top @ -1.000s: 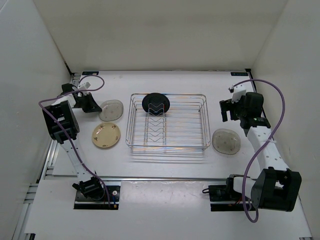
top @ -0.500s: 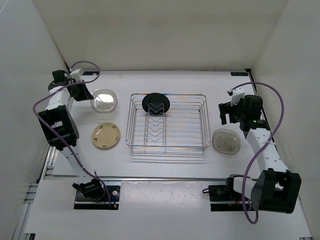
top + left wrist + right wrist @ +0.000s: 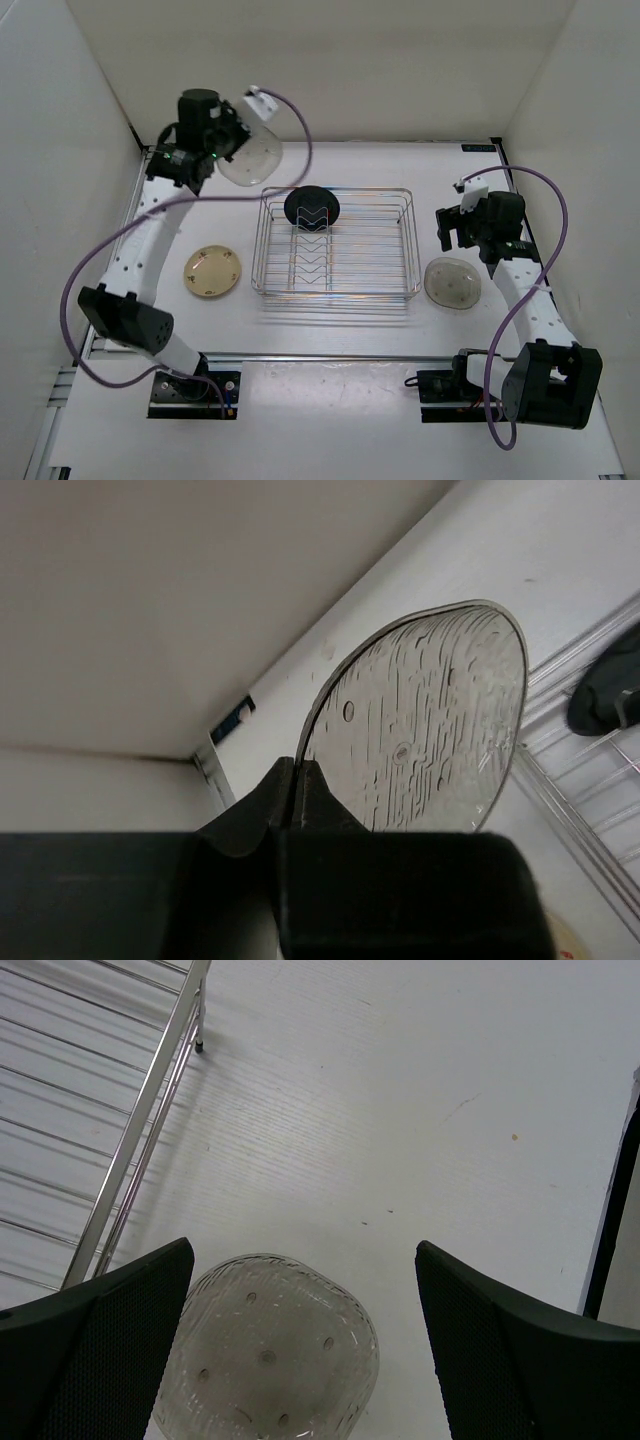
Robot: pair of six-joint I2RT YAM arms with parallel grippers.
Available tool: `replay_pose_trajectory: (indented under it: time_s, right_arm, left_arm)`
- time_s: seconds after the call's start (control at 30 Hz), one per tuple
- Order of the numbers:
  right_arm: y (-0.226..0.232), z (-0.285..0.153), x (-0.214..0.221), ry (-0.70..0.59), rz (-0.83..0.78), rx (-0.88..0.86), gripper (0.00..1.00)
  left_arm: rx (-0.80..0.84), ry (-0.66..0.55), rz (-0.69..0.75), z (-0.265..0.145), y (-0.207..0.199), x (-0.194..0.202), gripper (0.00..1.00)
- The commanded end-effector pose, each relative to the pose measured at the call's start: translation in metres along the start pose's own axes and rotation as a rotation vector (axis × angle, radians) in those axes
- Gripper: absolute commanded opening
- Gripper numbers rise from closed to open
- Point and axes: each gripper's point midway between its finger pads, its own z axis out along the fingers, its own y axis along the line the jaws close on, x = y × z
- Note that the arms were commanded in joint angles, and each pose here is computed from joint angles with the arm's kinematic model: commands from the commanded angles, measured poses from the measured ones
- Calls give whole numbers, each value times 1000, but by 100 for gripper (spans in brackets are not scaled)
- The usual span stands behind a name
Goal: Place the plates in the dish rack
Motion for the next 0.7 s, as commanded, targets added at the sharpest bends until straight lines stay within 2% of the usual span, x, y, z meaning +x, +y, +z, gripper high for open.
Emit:
replay_pose_trajectory:
  time_s: [0.0, 0.03, 0.17, 0.27, 0.33, 0.47, 0.67]
  right_arm:
    - [-1, -4, -9, -38, -12, 1, 94]
    - [-1, -4, -9, -38, -13, 1, 94]
    - [1, -4, -7, -33, -10, -10, 94]
    - [1, -4, -7, -33, -10, -10, 94]
    - [2, -4, -8, -36, -10, -19, 94]
    - [2, -6, -10, -44, -13, -16, 94]
    - [3, -8, -8, -46, -13, -15, 94]
  left_arm:
    - [-152, 68, 333, -36, 6, -17, 10]
    - [-147, 30, 392, -40, -10, -36, 10]
    - [-185, -4, 595, -58, -29, -69, 10]
    - [-181, -50, 704, -62, -58, -77, 10]
    - [-167, -53, 798, -51, -79, -70, 10]
    - [-114, -97, 857, -40, -115, -74, 10]
    - [-96, -151, 862, -27, -137, -87, 10]
